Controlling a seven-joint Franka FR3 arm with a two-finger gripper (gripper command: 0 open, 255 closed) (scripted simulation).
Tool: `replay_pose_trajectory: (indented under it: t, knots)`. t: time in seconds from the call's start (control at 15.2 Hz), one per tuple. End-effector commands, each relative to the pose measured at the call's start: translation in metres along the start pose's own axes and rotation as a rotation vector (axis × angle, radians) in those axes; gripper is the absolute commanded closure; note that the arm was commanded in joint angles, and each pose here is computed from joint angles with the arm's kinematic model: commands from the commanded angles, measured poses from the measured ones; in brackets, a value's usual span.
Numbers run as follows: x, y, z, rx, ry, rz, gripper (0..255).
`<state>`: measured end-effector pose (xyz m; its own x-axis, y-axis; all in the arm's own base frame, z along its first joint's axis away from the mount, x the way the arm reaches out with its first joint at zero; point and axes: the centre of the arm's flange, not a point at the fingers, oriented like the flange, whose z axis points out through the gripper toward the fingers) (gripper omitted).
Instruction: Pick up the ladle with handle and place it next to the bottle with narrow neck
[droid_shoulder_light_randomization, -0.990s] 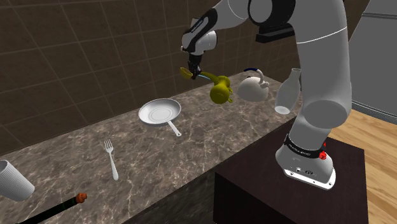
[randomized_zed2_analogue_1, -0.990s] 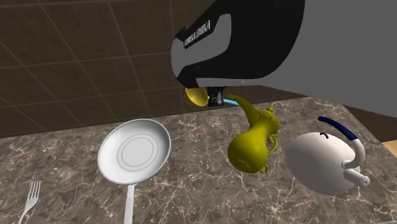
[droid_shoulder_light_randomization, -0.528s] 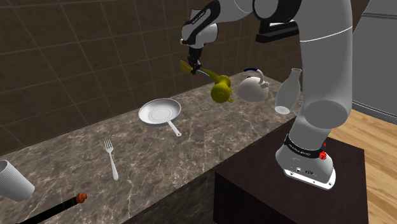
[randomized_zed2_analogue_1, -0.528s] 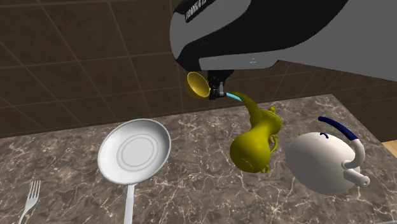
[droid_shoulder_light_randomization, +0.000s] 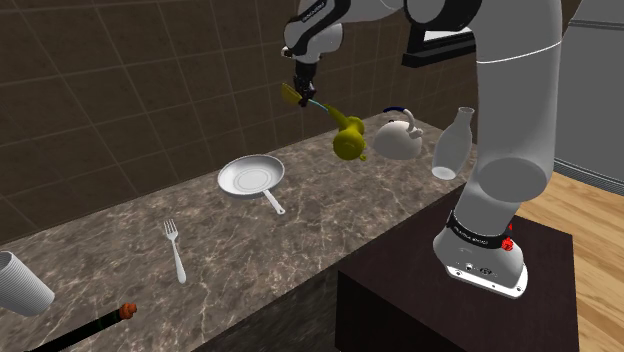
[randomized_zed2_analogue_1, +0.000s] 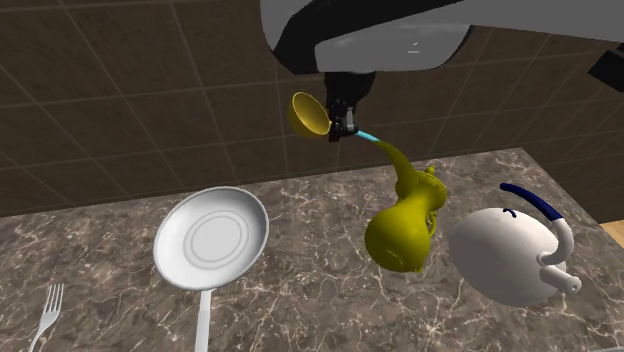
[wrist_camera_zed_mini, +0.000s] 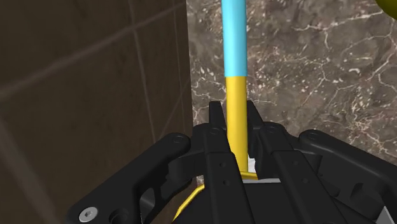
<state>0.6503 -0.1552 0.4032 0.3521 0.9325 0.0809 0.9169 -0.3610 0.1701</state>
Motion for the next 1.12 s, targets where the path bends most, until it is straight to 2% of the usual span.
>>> replay_pose_trajectory:
  t: [0.0, 1.06]
  knots:
    - [0.0, 0.001, -0.01, 0.0, 0.0, 0.0, 255]
    - [0.007, 0.016, -0.093, 0.0, 0.0, 0.0, 255]
